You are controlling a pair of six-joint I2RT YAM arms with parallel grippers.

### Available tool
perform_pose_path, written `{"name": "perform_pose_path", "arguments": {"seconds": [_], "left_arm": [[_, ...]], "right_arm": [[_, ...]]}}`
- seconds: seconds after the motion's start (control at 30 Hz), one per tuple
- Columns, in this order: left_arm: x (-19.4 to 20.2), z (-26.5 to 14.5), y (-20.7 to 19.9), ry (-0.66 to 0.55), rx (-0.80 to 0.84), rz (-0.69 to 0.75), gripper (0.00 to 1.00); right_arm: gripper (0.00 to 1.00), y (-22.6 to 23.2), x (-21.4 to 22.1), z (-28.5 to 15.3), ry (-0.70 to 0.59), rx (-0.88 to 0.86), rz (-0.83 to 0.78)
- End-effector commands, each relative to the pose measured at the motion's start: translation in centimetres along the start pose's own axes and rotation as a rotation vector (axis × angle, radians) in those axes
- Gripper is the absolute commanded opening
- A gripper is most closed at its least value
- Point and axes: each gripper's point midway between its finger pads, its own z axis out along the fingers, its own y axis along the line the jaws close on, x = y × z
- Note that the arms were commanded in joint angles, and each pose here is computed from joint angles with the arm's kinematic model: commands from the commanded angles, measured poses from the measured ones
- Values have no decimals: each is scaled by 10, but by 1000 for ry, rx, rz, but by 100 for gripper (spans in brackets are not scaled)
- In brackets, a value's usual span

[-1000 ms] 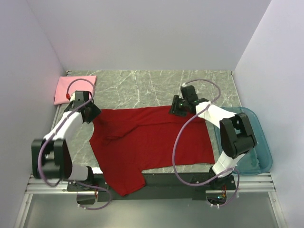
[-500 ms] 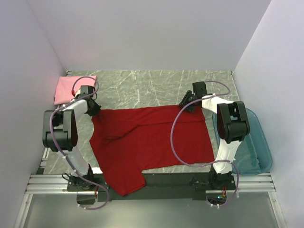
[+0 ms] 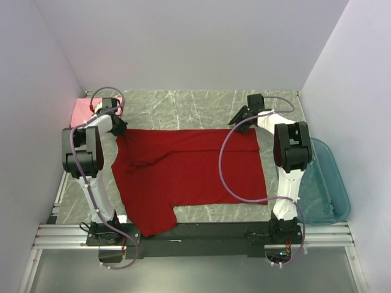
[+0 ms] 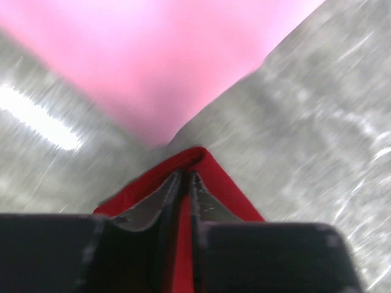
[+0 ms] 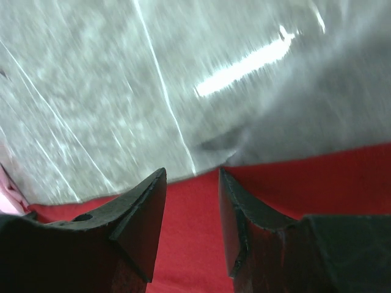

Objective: Fold and stack the t-shirts
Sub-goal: Fold the tshirt

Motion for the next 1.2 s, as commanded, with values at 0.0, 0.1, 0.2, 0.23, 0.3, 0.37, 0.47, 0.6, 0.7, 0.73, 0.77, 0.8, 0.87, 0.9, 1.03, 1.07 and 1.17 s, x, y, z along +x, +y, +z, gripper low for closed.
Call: {"name": "perform_pose_path", "arguments": {"seconds": [0.0,0.1,0.2,0.23,0.3,0.37,0.47,0.6,0.7,0.73,0.77,0.8,0.87,0.9,1.03,1.07,1.17], "left_arm": [[-11,10,-3,-6,-34,1,18],[-29,-6,-11,-51,-11,13,40],[-47,-36,-16,-111,18,43,57],[-51,-45,-17,-124,27,44,61],[-60,-74,-20,-162,64,44,76],[-64,-107,-21,-199,105,36,87],[-48,-152,-25,-220,184,38,93],[-2,-195,-20,-207,279,32,97],[45,-216,-13,-182,382,35,100],[58,-221,-4,-188,415,31,99],[73,-225,-5,-181,449,46,100],[81,-227,-4,-184,474,36,99],[99,-229,3,-195,540,15,99],[104,-229,4,-191,563,-17,100],[120,-214,15,-198,575,-59,99],[122,-211,15,-197,567,-68,99],[130,-198,16,-174,522,-61,100]], "right_arm": [[47,-7,-19,7,-26,46,6],[47,10,-28,1,-42,-2,-67],[48,26,-32,-17,-59,-50,-132],[48,36,-33,-28,-72,-69,-157],[49,43,-32,-48,-91,-83,-210],[50,45,-15,-58,-78,-76,-265],[53,48,6,-86,-87,-90,-327],[57,43,40,-120,-85,-111,-391],[60,46,66,-158,-110,-163,-455],[61,35,78,-160,-91,-161,-471],[63,34,85,-166,-90,-173,-482],[63,41,90,-183,-113,-221,-501],[67,31,107,-190,-103,-258,-510],[70,35,109,-206,-135,-304,-515],[77,18,124,-225,-168,-356,-519],[78,17,125,-228,-176,-370,-524],[78,12,130,-240,-201,-401,-527]]}}
